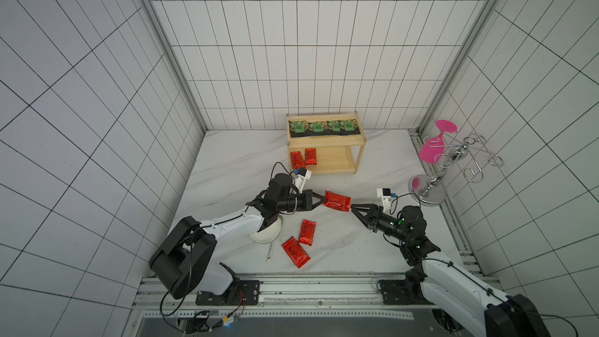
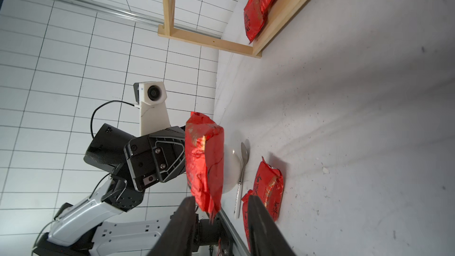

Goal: Place the tea bags on the shelf by color
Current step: Pick up the tea bag from the center of the board.

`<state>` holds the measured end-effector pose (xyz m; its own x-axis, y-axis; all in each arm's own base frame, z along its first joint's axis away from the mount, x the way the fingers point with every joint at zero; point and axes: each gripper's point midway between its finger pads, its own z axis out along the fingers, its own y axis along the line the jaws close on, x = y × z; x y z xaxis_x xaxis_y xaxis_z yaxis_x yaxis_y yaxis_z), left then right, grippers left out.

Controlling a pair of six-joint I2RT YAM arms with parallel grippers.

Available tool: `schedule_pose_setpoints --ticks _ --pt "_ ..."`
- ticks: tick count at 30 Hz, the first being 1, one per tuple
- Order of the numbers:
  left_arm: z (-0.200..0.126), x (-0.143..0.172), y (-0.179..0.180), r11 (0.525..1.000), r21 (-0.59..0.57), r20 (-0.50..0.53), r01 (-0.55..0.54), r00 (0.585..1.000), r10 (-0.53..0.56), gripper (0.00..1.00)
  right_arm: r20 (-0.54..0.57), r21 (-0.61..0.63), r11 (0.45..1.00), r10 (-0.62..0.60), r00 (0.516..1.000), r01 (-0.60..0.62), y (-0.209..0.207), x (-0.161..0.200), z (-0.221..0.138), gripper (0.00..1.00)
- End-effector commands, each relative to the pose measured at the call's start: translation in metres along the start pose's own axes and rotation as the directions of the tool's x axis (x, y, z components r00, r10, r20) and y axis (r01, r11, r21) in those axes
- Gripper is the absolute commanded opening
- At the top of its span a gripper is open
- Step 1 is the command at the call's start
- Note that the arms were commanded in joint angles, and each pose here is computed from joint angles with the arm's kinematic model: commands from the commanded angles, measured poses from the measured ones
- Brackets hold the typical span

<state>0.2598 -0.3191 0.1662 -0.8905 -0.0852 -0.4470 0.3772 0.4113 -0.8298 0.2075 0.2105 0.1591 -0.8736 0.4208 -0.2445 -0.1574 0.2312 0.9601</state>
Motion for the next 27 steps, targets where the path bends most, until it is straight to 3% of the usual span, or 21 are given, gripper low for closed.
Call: schedule_pose_setpoints --ticks 1,6,13,24,27 --pt "-0.005 -0.003 -0.012 0.999 0.042 0.017 -0.021 1.000 0.020 0.00 0.003 -0.050 0.999 -0.021 1.000 0.021 0.023 -0.010 0.005 0.50" --pt "-0.005 -0.003 -0.019 0.998 0.062 0.018 -0.024 1.000 0.023 0.00 -0.032 -0.098 0.995 0.001 0.999 -0.004 0.029 -0.007 0.016 0.52" --pt "-0.005 -0.001 -0.017 0.998 0.055 0.016 -0.024 1.000 0.023 0.00 -0.021 -0.125 0.992 -0.002 1.000 0.000 0.034 -0.008 0.016 0.31" --pt "0.000 0.000 -0.020 0.997 0.064 0.006 -0.031 1.000 0.030 0.00 -0.046 -0.125 0.992 -0.001 0.999 -0.005 0.036 -0.002 0.019 0.21" --pt "0.000 0.001 -0.018 0.998 0.059 0.007 -0.029 1.000 0.028 0.00 -0.049 -0.124 0.992 0.005 0.999 -0.011 0.035 -0.001 0.020 0.10"
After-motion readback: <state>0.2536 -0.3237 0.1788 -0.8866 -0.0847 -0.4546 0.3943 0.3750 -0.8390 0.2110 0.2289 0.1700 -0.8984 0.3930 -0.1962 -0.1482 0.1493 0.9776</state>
